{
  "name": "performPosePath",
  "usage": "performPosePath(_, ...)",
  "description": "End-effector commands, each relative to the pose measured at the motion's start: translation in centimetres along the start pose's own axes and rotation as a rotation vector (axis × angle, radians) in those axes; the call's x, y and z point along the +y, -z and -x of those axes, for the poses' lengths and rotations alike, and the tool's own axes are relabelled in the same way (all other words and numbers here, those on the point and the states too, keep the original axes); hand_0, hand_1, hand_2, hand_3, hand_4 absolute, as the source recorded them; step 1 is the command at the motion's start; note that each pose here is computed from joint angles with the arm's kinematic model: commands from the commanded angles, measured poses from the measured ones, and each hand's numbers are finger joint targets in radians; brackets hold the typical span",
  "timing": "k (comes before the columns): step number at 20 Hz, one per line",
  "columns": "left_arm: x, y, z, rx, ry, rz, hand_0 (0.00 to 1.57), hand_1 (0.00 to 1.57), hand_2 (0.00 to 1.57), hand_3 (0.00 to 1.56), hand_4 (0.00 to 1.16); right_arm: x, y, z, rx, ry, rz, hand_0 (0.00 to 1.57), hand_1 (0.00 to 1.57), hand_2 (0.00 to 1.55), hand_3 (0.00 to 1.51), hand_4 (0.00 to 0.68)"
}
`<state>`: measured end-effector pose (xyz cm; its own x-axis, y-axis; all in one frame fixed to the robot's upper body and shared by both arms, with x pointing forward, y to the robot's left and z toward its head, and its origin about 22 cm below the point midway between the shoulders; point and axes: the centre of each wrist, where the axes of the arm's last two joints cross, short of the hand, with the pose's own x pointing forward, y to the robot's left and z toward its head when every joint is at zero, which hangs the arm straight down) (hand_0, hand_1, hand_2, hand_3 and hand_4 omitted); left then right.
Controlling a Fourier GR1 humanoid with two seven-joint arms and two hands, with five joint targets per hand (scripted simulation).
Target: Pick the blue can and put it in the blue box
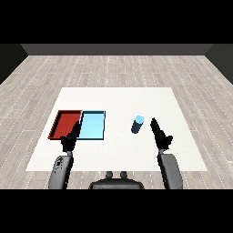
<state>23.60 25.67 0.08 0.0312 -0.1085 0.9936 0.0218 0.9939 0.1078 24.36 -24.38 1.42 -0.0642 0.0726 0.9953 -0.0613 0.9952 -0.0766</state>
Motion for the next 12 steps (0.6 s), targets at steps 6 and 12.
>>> performPosePath(6, -0.8, 0.43, -0.2, -0.017, -0.005, 0.020, 0.00, 0.00, 0.00, 0.00, 0.00, -7.2, 5.6, 0.5, 0.019, -0.034, 0.086, 0.00, 0.00, 0.00, 0.00, 0.000)
performPosePath(12, -0.5, -0.99, -0.9, -0.481, -0.191, -0.027, 0.00, 0.00, 0.00, 0.00, 0.00, -5.5, 4.8, -1.0, -0.283, 0.177, -0.038, 0.00, 0.00, 0.00, 0.00, 0.000)
